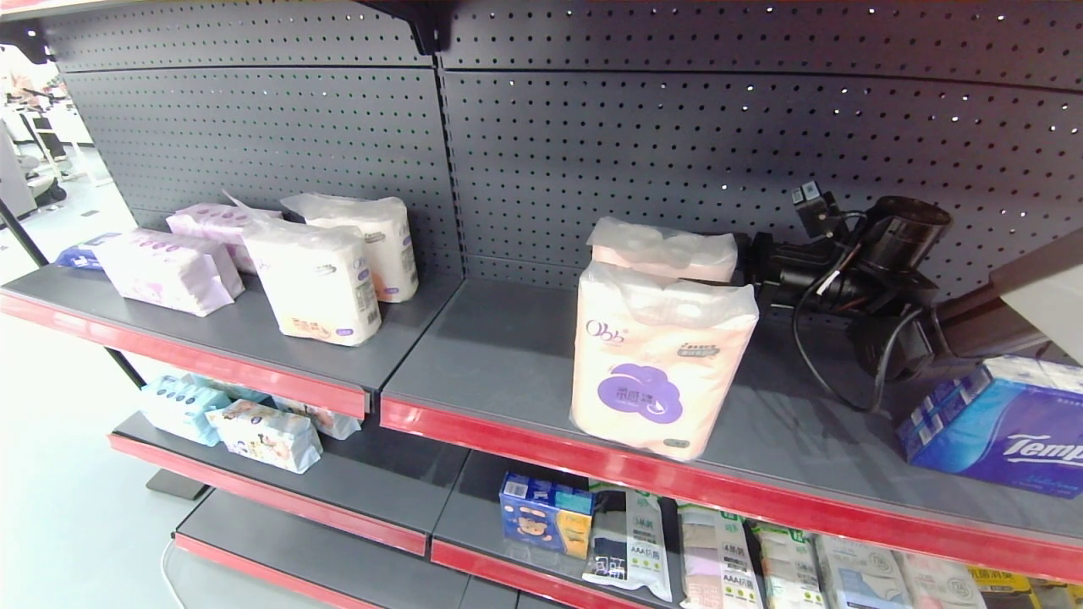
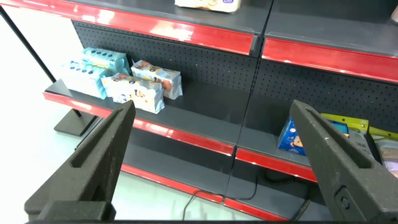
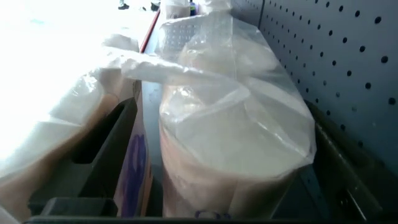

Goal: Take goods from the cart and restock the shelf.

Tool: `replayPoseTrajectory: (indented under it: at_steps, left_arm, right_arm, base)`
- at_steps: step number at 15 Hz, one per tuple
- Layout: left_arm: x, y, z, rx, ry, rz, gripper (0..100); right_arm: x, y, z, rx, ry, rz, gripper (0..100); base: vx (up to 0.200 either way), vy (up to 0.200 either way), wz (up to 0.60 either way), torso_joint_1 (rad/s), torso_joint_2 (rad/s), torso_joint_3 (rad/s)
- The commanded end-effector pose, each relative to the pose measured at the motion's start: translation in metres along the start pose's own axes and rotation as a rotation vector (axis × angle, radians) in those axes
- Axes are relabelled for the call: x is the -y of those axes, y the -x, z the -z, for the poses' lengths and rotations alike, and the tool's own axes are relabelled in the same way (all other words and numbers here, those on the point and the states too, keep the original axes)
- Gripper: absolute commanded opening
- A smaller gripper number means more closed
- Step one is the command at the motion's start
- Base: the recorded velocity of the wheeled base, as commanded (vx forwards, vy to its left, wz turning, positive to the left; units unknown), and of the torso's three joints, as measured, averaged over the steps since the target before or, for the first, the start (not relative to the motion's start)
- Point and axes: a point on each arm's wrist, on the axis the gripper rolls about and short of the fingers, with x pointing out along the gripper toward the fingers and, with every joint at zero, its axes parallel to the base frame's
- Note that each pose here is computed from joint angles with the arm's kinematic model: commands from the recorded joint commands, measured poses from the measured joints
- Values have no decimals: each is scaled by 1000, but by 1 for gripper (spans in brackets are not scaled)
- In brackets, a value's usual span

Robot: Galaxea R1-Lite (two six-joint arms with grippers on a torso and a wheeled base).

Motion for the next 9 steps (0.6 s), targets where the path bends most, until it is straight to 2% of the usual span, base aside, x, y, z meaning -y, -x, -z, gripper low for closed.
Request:
replayPoseTrajectory:
  at_steps: [1, 9]
  left_arm:
    - [0, 0, 0, 0, 0, 0, 100]
    - [0, 0, 0, 0, 0, 0, 100]
  right_arm:
    - [-1, 0, -3, 3, 5, 1, 100]
    - [-3, 0, -12, 12, 3, 13, 100]
  base:
    - [0, 0, 0, 0, 0, 0]
    - [0, 0, 0, 0, 0, 0]
